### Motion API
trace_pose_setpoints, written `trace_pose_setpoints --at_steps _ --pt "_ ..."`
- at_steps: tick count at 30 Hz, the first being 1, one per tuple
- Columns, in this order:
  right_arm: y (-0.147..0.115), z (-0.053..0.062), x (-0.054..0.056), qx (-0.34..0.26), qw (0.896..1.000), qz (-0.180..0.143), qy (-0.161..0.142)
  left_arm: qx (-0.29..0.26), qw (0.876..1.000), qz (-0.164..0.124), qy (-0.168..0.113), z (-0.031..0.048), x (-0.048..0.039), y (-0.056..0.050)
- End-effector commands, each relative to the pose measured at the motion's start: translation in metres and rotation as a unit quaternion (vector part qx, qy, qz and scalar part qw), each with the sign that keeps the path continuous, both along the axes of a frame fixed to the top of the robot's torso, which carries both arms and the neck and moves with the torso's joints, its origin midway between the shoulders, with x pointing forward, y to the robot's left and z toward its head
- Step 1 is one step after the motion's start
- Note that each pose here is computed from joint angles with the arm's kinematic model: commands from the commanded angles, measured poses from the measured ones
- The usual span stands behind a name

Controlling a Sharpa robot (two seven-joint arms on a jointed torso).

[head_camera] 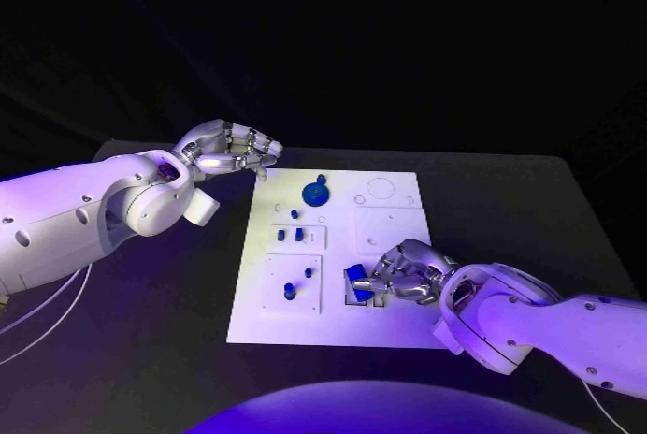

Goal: Assemble the parts on the task board

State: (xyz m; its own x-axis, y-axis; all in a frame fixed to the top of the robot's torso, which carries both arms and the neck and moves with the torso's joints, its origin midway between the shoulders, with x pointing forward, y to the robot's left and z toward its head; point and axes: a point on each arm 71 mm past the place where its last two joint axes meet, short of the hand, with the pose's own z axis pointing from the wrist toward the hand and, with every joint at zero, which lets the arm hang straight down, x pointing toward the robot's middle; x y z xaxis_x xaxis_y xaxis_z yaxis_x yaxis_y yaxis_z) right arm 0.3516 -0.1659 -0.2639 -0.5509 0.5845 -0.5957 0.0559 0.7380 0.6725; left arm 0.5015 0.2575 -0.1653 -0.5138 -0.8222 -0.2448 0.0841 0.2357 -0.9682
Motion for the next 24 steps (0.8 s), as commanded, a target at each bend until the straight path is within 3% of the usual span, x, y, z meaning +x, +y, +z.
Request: trace_pose_setpoints --at_steps 1,24 --pt "0.0003 -0.0007 -0.0001 0.0 1.0 0.0 0.0 -0.005 1.0 -0.005 -0.002 0.0011 -0.0004 -0.0017" --pt "0.001 -0.0002 -0.0018 -0.002 1.0 0.006 0.002 -0.005 1.0 -0.005 -0.001 0.001 -0.0006 -0.0008"
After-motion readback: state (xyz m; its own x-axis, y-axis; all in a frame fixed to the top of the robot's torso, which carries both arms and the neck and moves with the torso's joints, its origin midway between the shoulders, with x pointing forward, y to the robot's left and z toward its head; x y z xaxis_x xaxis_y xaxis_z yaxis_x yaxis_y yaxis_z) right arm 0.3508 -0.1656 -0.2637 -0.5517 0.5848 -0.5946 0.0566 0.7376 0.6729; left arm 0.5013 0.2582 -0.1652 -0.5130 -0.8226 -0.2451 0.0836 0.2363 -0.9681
